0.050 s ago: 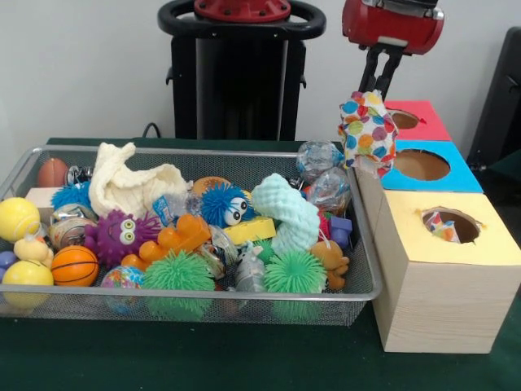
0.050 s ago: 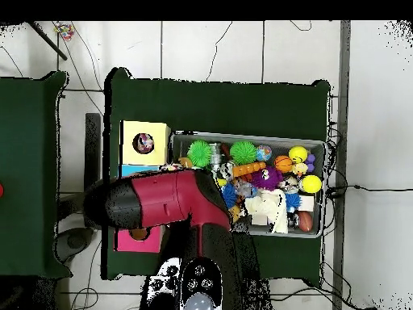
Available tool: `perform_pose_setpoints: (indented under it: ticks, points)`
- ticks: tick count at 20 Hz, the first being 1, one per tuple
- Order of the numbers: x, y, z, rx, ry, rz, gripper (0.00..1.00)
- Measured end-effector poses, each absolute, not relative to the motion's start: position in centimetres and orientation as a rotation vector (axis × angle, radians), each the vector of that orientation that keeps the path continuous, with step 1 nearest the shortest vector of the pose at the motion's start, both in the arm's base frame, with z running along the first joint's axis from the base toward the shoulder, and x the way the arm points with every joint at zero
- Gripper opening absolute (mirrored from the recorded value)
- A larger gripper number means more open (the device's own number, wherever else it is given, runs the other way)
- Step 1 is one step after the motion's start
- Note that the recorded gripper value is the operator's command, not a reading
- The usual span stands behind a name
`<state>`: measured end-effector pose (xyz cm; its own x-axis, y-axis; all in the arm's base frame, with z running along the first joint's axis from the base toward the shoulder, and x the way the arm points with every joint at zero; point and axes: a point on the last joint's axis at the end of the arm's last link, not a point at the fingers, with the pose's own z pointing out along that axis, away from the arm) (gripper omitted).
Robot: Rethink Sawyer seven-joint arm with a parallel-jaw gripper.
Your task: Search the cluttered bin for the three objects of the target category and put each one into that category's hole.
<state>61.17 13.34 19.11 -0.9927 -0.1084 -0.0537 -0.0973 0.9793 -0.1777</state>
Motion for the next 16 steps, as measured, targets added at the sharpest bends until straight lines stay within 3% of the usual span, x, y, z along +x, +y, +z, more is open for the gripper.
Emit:
perform_pose_setpoints:
  ticks: [16]
  points:
    - [63.1, 14.8, 21.5, -0.183, 3.032, -0.403, 0.0]
